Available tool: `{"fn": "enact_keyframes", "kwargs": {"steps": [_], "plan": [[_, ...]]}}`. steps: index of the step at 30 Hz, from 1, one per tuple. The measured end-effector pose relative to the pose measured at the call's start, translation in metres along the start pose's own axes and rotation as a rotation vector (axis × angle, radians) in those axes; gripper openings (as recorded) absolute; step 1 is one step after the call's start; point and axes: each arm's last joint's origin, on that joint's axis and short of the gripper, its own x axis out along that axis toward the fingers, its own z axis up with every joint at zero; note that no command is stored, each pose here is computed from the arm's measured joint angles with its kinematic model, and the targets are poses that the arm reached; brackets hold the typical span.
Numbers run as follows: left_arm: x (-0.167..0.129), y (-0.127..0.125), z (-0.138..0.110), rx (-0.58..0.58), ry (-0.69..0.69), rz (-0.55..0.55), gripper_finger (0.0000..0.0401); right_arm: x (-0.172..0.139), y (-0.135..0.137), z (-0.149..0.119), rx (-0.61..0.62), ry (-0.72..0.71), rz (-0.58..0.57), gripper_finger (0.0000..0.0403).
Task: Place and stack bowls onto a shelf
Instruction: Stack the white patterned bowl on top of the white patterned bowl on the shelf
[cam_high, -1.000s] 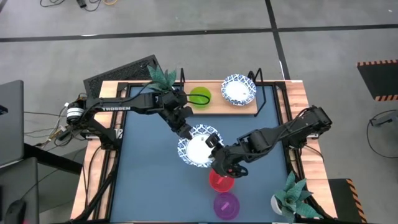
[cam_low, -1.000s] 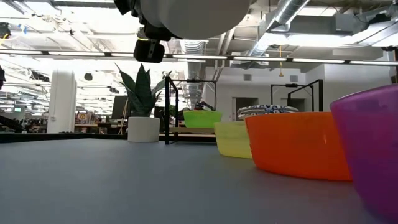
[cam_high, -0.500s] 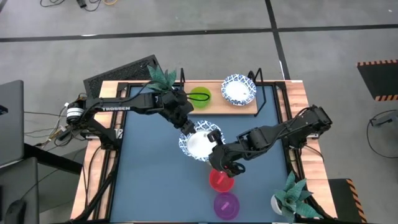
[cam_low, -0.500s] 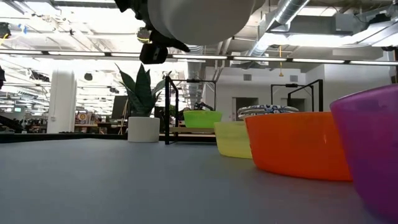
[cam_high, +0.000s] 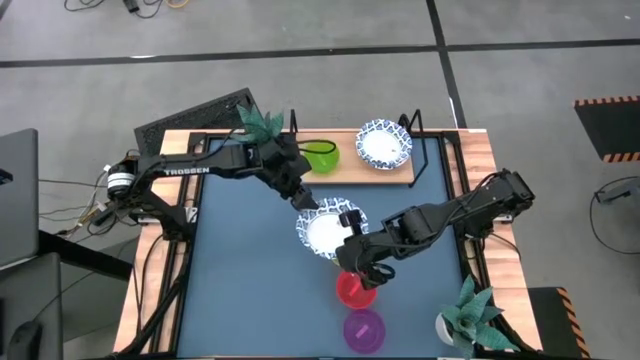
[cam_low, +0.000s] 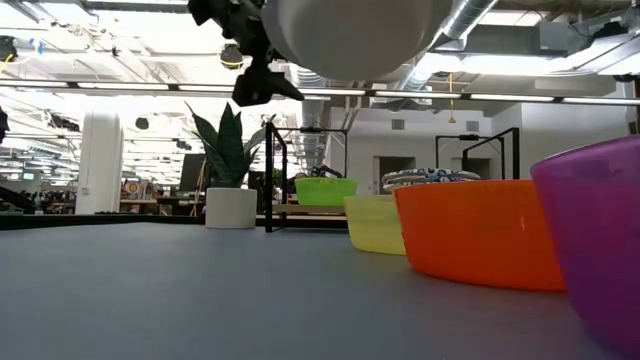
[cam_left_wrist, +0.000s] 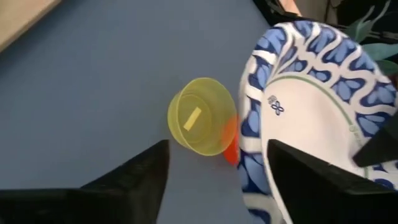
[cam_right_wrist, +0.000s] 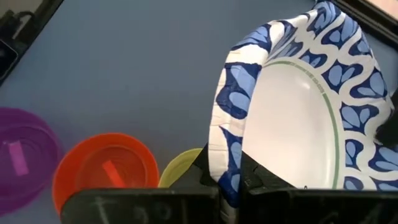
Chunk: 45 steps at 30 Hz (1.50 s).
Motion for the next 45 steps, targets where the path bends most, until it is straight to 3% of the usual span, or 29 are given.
{"fn": "enact_keyframes", "kwargs": {"steps": [5,15,20,24,29,35,45], "plan": [[-0.006,0.010,0.008,-0.018,0.012,-0.041,0.0295,0.000,0.000,-0.001,0.074,0.011,0.000,0.0020],[-0.028,0.038,0.027,-0.034,0.005,-0.119,0.0300,0.000,0.000,-0.001,0.196,0.014,-0.010,0.0020],[-0.061,0.035,0.035,0.005,-0.032,-0.226,0.0300,0.001,-0.006,-0.004,0.224,0.031,-0.067,0.0020],[-0.106,0.018,0.040,0.096,-0.161,-0.259,0.0300,-0.001,-0.019,-0.006,0.242,0.034,-0.091,0.0020],[-0.164,-0.008,0.031,0.234,-0.390,-0.188,0.0300,-0.001,-0.055,-0.013,0.277,0.043,-0.170,0.0020],[-0.214,-0.030,0.000,0.329,-0.625,-0.039,0.0300,-0.003,-0.115,-0.030,0.391,0.052,-0.287,0.0021],[-0.247,-0.035,-0.043,0.345,-0.696,0.169,0.0300,-0.001,-0.204,-0.087,0.603,0.149,-0.470,0.0022]]}}
